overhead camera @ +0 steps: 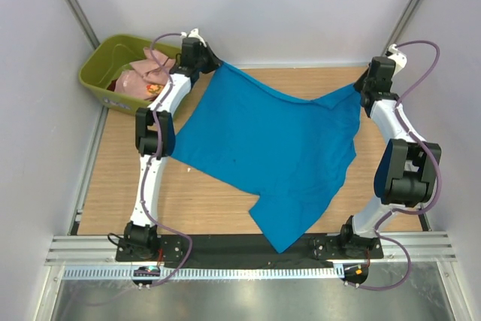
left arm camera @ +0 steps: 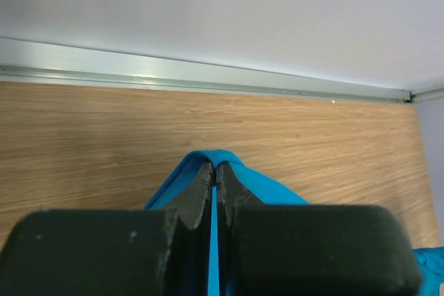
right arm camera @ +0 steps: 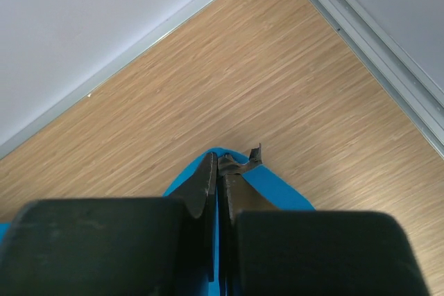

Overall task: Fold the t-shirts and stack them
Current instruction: Flatten the tshirt out, then fold the tshirt

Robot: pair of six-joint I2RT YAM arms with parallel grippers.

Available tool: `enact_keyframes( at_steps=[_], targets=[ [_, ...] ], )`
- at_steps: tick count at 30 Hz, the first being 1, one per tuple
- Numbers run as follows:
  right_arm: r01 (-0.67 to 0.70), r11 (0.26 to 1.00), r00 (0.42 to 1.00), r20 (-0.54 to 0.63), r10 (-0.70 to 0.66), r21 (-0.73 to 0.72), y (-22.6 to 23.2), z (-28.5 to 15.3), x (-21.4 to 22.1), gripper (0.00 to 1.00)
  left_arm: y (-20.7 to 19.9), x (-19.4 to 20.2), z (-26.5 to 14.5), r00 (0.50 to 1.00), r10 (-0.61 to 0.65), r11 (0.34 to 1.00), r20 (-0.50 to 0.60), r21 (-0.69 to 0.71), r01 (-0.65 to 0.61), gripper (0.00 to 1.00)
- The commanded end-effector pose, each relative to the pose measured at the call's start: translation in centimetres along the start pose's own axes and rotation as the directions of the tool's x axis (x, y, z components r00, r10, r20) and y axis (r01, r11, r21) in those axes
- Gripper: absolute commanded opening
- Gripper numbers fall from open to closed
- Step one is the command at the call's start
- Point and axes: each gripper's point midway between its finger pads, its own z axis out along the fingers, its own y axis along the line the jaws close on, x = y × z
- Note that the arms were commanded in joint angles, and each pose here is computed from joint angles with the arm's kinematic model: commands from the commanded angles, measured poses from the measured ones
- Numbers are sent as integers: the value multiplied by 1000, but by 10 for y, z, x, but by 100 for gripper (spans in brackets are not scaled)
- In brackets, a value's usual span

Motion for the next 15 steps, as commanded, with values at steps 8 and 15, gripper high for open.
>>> enact_keyframes(
  at_steps=[8, 15],
  targets=[
    [-4, 999, 1000, -15, 3, -45, 19, -25, -27, 1, 37, -39, -3, 995, -68, 998, 78, -13, 69, 0],
    [-58, 998, 998, 3, 58, -30, 20, -31, -38, 1, 32, -40, -2, 994, -89, 996, 69, 20, 88, 0]
  ],
)
